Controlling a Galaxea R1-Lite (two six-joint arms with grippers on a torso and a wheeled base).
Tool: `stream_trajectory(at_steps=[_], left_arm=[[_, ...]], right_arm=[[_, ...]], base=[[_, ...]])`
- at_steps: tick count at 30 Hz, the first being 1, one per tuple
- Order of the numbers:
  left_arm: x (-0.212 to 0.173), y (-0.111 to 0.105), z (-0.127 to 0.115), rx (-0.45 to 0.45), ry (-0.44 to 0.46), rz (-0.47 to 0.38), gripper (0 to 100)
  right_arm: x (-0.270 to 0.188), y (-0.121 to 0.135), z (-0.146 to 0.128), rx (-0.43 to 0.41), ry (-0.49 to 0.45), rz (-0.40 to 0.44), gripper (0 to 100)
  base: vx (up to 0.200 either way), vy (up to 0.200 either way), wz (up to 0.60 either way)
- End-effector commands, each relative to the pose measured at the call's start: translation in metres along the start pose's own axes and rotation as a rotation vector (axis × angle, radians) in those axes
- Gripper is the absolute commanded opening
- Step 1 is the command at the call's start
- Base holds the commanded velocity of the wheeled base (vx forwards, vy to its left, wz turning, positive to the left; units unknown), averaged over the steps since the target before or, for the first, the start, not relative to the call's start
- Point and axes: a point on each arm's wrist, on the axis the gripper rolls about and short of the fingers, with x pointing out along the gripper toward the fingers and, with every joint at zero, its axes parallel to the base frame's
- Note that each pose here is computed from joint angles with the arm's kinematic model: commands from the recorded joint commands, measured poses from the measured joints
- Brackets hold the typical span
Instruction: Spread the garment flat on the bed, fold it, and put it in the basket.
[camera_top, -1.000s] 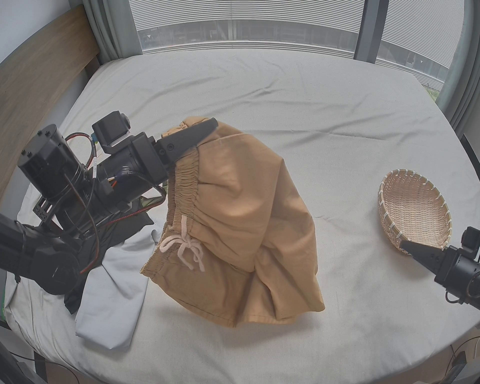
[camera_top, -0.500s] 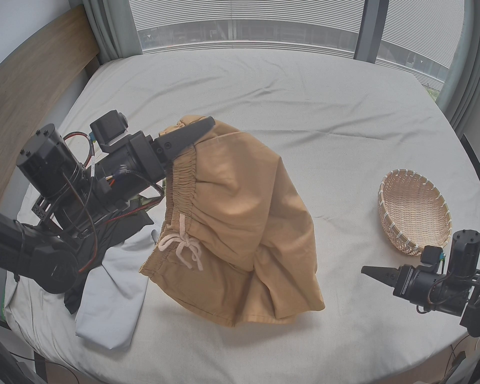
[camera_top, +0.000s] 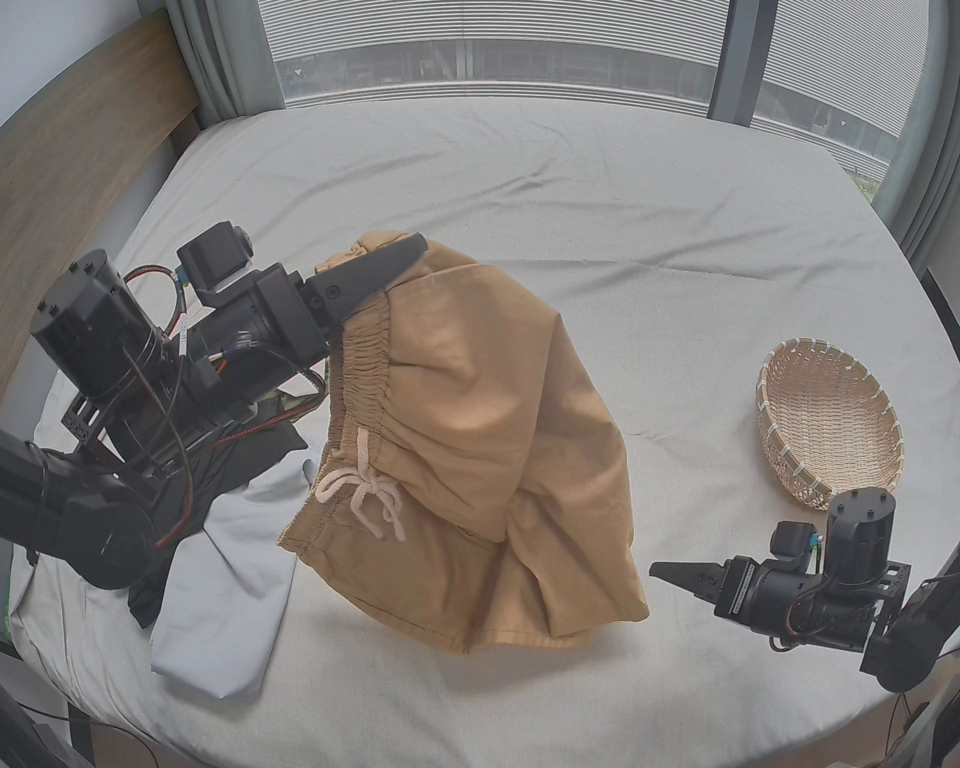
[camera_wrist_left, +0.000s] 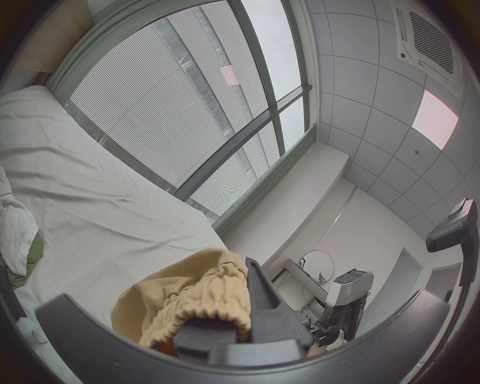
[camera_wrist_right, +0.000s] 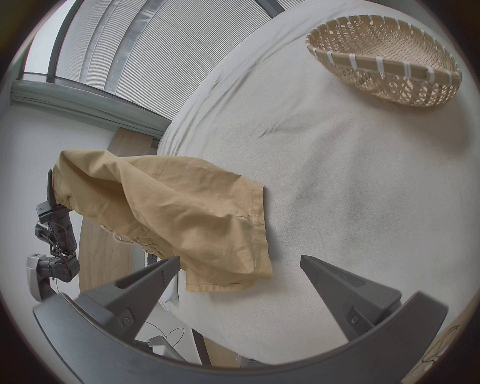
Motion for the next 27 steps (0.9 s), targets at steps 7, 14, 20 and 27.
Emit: stream_trajectory(at_steps=[7,14,20,27], left_arm=[[0.000,-0.001,0.001,0.002,-0.003,-0.002,0],[0.000,-0.001,0.000,0.000,-0.001,-0.002,0],[0.000,-0.002,0.000,0.000,-0.001,-0.005,0],[0.000,-0.001,0.000,-0.001,0.001,-0.005,0]], right_arm=[[0.027,-0.016,-0.010,0.010,0.020,-0.025,100],[0.027,-0.021,-0.002,0.027,-0.014,-0.037,100],[0.028,-0.025,0.001,0.034,-0.023,-0.049,100],[0.047,-0.020,-0.009,0.011,0.028,-0.029,100]], base=[[0.000,0.000,0.00],[0.000,0.000,0.00],[0.000,0.000,0.00],[0.000,0.000,0.00]])
